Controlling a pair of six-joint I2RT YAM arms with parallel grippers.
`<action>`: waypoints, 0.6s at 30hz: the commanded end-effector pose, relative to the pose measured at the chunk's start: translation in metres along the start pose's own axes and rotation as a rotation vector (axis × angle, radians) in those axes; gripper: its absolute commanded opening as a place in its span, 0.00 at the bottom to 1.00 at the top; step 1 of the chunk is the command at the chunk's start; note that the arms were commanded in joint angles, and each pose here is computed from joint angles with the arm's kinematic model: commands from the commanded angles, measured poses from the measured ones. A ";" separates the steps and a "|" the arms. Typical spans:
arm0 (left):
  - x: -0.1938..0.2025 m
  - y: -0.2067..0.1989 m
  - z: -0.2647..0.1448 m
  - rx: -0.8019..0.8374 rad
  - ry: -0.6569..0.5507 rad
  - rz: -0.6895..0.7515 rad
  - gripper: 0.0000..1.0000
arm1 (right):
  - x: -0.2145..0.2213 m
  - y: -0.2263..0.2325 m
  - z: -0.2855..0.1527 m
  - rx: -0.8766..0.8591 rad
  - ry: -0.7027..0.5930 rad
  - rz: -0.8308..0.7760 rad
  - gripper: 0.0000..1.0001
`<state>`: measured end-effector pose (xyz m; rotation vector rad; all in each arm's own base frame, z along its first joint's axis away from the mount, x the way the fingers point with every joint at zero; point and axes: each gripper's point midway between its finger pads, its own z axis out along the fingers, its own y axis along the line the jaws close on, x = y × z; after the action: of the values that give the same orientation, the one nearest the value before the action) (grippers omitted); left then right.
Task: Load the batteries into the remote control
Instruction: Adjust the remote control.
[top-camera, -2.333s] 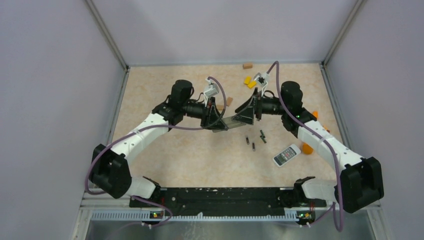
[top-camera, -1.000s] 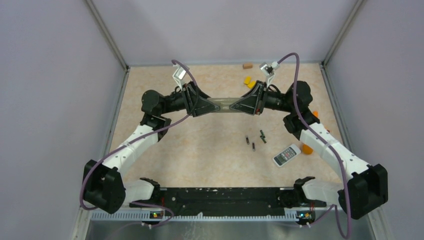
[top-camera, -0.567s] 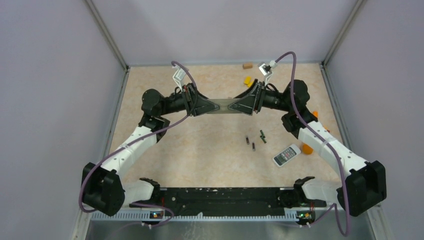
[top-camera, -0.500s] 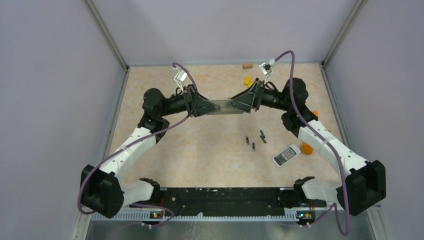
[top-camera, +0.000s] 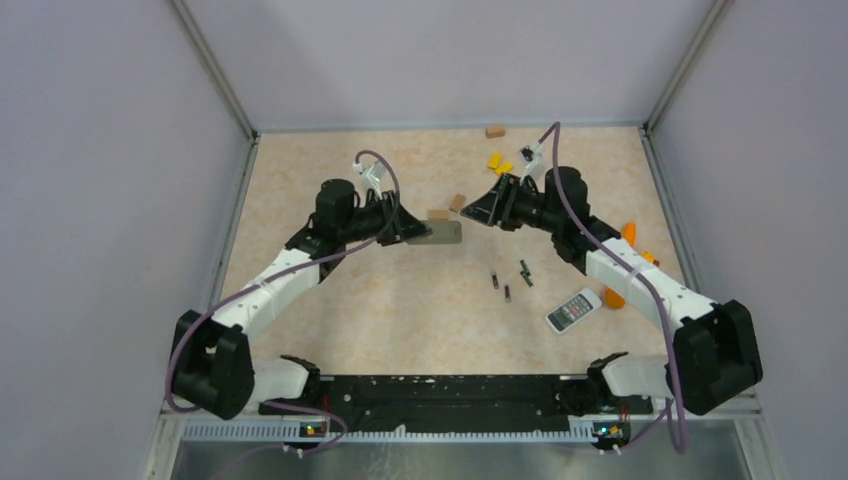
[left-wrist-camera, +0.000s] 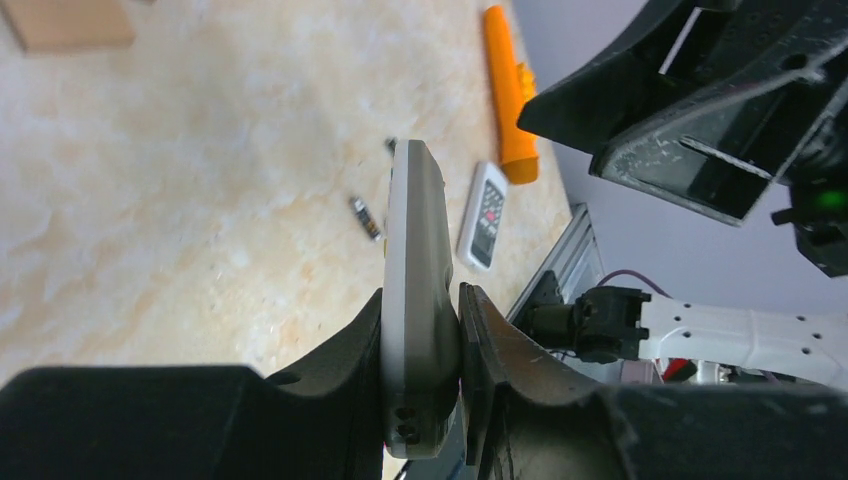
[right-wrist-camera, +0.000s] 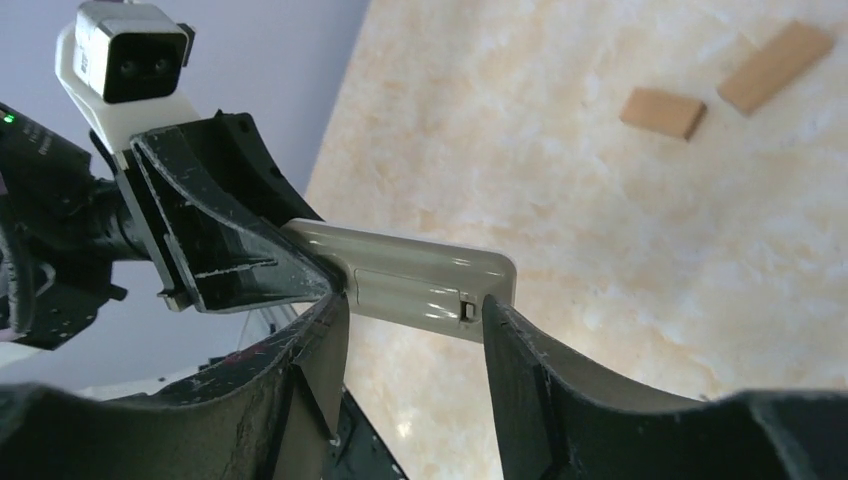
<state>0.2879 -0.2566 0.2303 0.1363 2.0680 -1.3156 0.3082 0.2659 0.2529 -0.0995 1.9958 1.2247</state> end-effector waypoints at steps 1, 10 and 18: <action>0.034 0.036 0.013 -0.057 0.105 -0.143 0.00 | 0.032 -0.023 0.018 0.021 0.055 0.071 0.50; 0.083 0.084 0.029 -0.111 0.262 -0.215 0.00 | 0.085 -0.061 0.036 0.105 0.170 0.207 0.56; 0.105 0.105 0.028 -0.161 0.332 -0.260 0.00 | 0.127 -0.072 0.052 0.097 0.253 0.279 0.43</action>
<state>0.2676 -0.2571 0.0873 -0.0215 2.5219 -1.3285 0.2842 0.2929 0.1038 0.0939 2.3892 1.2647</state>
